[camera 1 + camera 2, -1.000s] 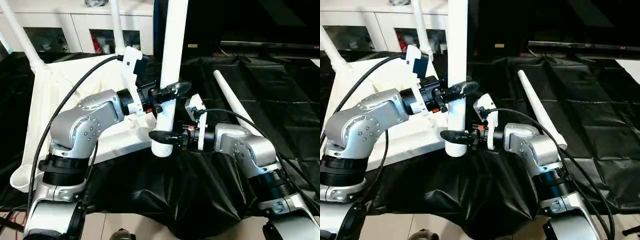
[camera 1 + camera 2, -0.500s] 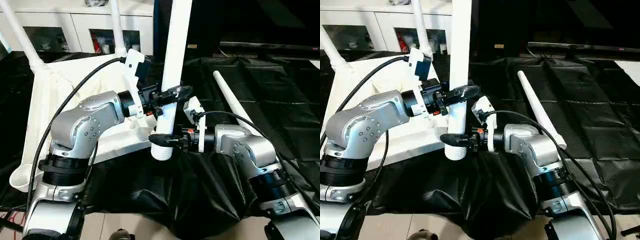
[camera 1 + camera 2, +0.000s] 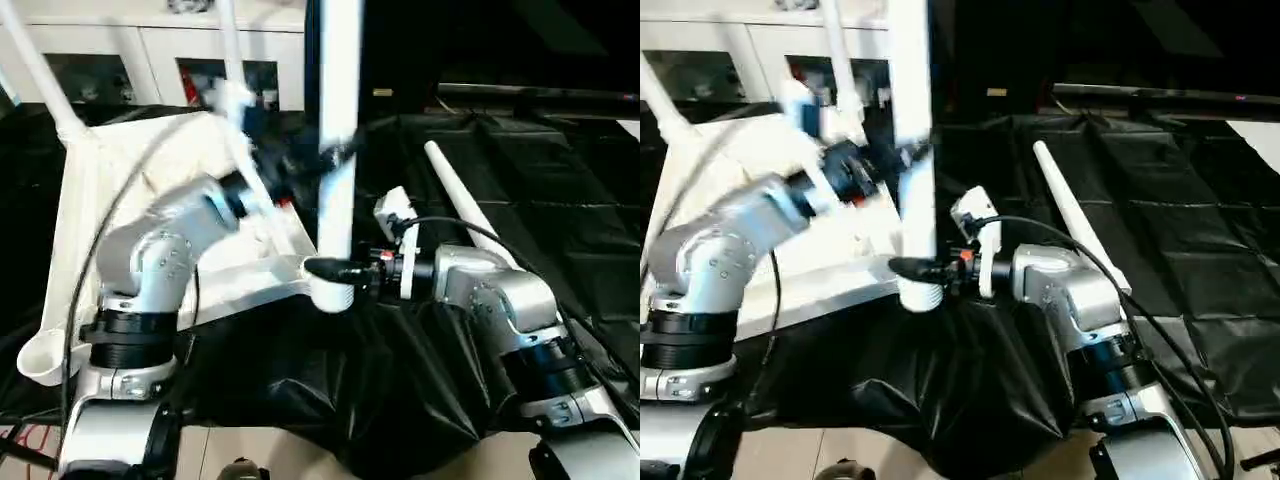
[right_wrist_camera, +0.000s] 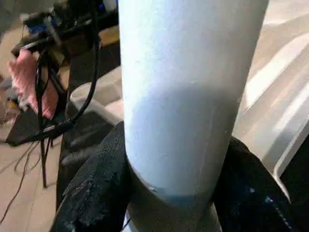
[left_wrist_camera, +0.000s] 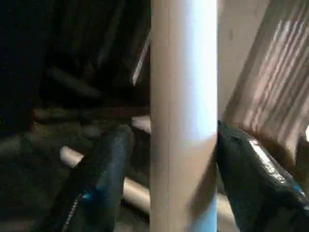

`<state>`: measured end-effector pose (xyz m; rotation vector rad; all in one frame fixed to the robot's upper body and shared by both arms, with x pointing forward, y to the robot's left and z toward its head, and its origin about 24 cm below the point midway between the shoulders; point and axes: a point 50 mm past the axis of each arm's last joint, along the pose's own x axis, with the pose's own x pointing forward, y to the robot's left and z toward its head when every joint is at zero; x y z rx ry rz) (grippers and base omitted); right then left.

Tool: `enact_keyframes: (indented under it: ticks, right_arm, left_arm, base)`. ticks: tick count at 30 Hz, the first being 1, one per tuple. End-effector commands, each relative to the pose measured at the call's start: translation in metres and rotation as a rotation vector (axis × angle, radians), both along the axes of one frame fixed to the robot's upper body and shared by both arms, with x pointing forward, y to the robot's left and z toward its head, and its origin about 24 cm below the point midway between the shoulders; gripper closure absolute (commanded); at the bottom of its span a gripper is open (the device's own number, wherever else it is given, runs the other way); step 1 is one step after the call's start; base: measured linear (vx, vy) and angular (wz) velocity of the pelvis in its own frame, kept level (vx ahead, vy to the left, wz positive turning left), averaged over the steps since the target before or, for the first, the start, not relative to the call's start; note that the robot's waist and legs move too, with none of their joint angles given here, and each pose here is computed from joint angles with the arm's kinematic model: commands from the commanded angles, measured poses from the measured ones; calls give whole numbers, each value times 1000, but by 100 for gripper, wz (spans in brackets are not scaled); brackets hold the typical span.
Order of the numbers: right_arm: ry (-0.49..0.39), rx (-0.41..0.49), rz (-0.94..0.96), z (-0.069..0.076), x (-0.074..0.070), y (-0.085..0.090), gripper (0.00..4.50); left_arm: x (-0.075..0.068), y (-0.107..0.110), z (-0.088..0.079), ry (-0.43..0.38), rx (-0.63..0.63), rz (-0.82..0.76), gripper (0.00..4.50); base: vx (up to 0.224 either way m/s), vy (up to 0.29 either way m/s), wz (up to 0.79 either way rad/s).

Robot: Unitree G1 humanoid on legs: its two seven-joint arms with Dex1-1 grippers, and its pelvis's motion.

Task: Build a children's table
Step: Pick table leg

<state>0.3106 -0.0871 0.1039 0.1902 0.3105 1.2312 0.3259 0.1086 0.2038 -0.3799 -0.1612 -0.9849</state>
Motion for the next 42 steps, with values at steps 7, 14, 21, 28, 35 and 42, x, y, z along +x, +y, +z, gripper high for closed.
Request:
enact_keyframes:
  ticks: [7,14,21,28,35,42]
  right_arm:
    - [-72,70,-194,9,14,-8,259]
    - [-129,-37,-486,-4,31,-32,259]
    - [-176,-88,-574,-9,33,-38,259]
    - [-188,-99,-538,-14,30,-31,259]
    - [-188,-103,-526,-17,29,-30,259]
    - [-191,-107,-514,-17,30,-30,259]
  left_arm:
    - [25,30,9,20,-155,223,159]
    - [19,39,-43,-20,429,185,159]
    - [-1,42,-105,56,824,-44,159]
    - [-3,65,-134,154,952,-69,216]
    - [-8,75,-140,206,940,-114,267]
    - [-8,83,-144,213,960,-121,316]
  base:
    - [0,0,0]
    - [0,0,0]
    - [0,0,0]
    - [0,0,0]
    - [0,0,0]
    - [0,0,0]
